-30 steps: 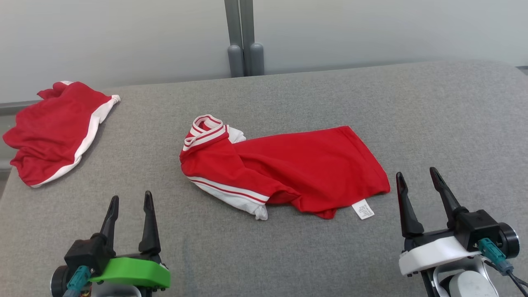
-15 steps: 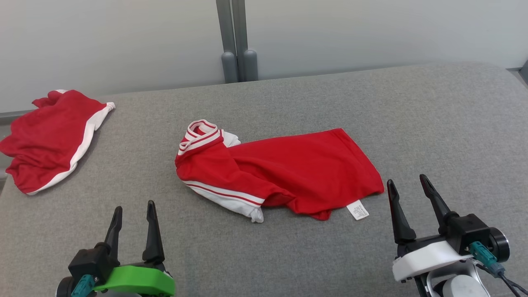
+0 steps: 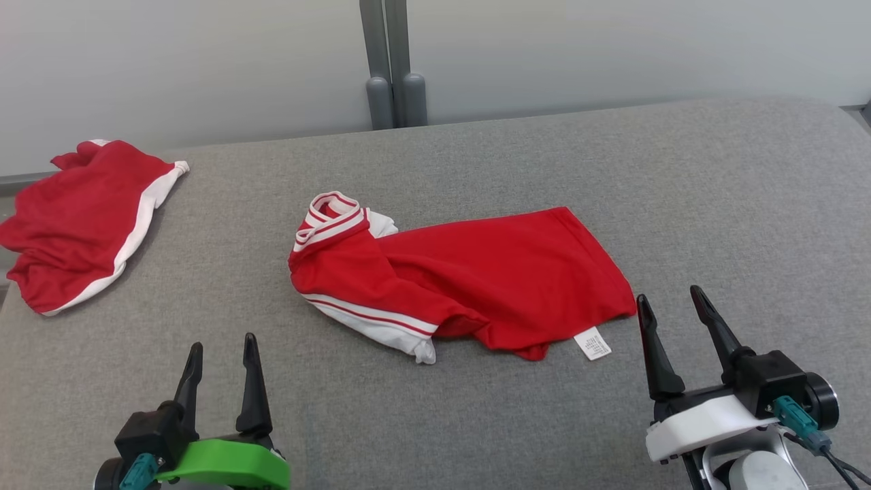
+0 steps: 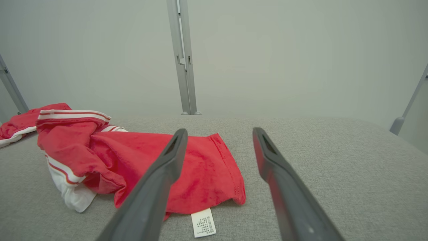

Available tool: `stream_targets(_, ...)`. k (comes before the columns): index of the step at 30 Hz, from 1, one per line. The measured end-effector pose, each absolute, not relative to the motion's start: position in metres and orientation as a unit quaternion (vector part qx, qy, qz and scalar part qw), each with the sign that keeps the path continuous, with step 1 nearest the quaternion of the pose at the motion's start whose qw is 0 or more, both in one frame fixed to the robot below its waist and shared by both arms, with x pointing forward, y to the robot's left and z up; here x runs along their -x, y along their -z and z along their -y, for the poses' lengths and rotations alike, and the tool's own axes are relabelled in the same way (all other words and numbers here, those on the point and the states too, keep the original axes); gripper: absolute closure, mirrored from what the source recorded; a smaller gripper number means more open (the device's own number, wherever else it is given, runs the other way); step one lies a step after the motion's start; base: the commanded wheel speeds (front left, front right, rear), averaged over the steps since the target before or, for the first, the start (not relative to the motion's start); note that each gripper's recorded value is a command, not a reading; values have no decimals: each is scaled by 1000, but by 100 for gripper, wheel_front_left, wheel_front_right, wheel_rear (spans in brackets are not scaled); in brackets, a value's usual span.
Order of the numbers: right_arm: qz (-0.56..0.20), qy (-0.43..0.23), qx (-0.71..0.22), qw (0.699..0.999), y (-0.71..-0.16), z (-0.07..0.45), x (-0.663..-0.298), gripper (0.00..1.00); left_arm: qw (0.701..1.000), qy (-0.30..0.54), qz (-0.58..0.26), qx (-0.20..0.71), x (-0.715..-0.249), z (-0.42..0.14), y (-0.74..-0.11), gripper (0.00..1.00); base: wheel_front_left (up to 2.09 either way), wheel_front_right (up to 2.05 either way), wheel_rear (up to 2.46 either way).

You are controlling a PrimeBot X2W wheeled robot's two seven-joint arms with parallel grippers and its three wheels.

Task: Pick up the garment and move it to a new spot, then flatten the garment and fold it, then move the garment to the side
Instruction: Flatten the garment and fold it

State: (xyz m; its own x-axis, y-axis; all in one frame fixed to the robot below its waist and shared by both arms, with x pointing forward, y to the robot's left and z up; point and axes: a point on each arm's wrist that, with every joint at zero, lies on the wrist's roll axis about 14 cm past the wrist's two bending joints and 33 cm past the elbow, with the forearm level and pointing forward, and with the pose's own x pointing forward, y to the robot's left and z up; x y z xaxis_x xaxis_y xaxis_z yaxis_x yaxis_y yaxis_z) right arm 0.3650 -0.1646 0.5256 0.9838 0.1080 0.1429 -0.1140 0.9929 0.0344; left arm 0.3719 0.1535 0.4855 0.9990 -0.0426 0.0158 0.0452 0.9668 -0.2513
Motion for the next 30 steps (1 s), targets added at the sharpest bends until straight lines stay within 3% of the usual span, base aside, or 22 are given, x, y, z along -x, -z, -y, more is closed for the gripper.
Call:
stream_targets(7,68,-53,-21,996,-524,167,-372,0,993,41,-8,111,-382,-143,-478,0,0,0,0)
stream_targets(18,54,-38,-15,998,-514,178,-386,0,990,107,-18,88,-438,-108,-472,0,0,0,0)
stream_targets(29,31,-10,-9,999,-498,197,-395,0,989,119,-72,54,-486,-109,-431,0,0,0,0)
stream_targets(30,28,-7,-9,1000,-496,199,-396,0,988,122,-76,54,-488,-107,-427,21,0,0,0)
